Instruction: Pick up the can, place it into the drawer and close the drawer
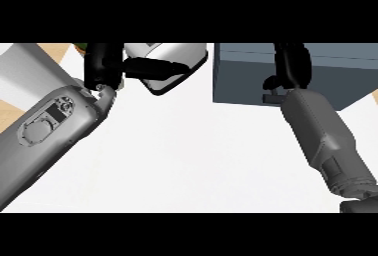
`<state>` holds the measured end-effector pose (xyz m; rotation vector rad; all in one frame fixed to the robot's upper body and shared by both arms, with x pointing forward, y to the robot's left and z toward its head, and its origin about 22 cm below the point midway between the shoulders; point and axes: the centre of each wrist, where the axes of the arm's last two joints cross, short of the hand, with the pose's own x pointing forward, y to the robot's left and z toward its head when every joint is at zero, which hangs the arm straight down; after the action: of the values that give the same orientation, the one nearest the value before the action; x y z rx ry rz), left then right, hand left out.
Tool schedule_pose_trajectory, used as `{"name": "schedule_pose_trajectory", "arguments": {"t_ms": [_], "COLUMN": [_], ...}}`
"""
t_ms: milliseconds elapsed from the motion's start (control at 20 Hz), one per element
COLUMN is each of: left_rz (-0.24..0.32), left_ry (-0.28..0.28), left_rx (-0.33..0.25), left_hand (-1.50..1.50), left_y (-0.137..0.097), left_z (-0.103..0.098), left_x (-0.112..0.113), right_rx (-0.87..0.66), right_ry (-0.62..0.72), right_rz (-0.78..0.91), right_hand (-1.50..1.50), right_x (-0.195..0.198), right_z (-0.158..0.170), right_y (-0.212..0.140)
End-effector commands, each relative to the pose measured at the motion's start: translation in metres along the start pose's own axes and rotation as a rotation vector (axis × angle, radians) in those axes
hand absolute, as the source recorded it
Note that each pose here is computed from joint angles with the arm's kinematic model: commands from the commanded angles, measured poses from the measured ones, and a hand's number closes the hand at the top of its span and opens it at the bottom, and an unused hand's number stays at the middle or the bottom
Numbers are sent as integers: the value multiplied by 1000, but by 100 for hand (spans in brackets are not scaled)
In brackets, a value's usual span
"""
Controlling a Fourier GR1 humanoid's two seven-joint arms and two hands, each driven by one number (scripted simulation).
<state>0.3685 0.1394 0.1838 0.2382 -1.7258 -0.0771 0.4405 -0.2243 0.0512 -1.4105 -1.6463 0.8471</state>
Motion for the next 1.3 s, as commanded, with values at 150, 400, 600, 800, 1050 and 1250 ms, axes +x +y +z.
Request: {"name": "schedule_pose_trajectory", "arguments": {"t_ms": [150,400,600,800,1050,1250], "left_rz": [2,0,-3,-2,8,8], "left_ry": [-10,1,-16,0,13,25], "left_rx": [-7,-18,-8,-9,5,3], "left_hand": [-150,-150,-150,-150,-150,-150], "left_y": [8,-3,12,8,26,23], "left_z": [17,20,19,26,23,31], "left_x": [-10,-20,-22,-32,-32,-42], "right_rx": [-16,-1,-41,-56,-71,-84], "right_ry": [2,-27,4,20,52,70], "right_rz": [-41,-79,-197,-382,-560,-738], "right_hand": [-150,-150,-150,-150,-150,-150], "right_x": [21,24,34,62,59,69], "right_z": [-26,-47,-49,-45,-53,-49], "right_y": [-13,-31,-32,-25,-33,-28]}}
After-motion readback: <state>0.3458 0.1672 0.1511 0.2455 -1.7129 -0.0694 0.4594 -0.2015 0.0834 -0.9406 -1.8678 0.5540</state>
